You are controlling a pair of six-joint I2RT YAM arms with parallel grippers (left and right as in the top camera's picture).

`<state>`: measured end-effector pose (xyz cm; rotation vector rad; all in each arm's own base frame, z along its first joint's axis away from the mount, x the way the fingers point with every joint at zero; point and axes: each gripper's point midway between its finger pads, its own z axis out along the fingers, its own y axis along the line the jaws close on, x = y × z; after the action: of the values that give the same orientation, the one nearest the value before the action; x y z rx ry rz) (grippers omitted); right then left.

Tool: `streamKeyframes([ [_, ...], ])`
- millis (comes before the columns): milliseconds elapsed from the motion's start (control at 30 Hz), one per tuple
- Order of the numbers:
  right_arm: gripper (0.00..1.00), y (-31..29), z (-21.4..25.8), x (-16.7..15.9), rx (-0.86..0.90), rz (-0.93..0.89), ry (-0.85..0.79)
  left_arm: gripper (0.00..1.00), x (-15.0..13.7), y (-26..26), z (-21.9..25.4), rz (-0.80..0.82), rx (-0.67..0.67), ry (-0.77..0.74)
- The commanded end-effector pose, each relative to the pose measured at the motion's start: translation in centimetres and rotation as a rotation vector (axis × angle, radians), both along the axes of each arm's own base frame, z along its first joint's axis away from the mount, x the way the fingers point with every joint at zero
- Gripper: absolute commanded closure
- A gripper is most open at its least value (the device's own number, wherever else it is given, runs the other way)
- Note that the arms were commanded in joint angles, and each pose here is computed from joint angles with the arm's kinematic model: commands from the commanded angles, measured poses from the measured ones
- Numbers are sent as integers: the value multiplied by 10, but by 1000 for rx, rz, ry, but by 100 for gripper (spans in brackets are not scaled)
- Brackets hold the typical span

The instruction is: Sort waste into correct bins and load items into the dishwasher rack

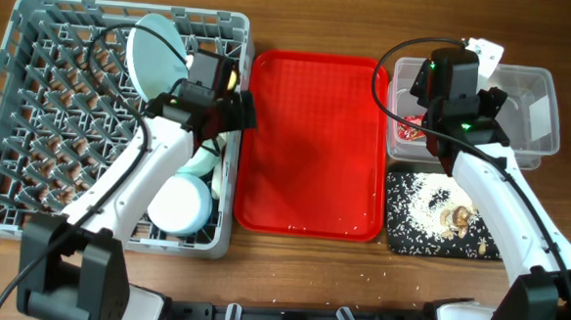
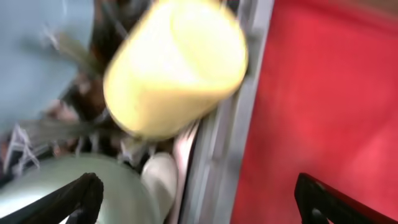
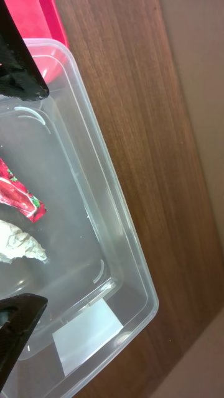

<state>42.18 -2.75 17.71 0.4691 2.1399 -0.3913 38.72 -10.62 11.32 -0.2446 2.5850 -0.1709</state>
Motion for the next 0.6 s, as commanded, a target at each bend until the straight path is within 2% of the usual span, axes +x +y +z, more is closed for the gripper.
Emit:
streamKeyframes([
  [0,0,1,6,0,-4,9,-10,0,19,2,58,20,-32,-186],
  [567,0,1,6,0,-4,9,-10,0,18,2,57,20,-31,-182],
])
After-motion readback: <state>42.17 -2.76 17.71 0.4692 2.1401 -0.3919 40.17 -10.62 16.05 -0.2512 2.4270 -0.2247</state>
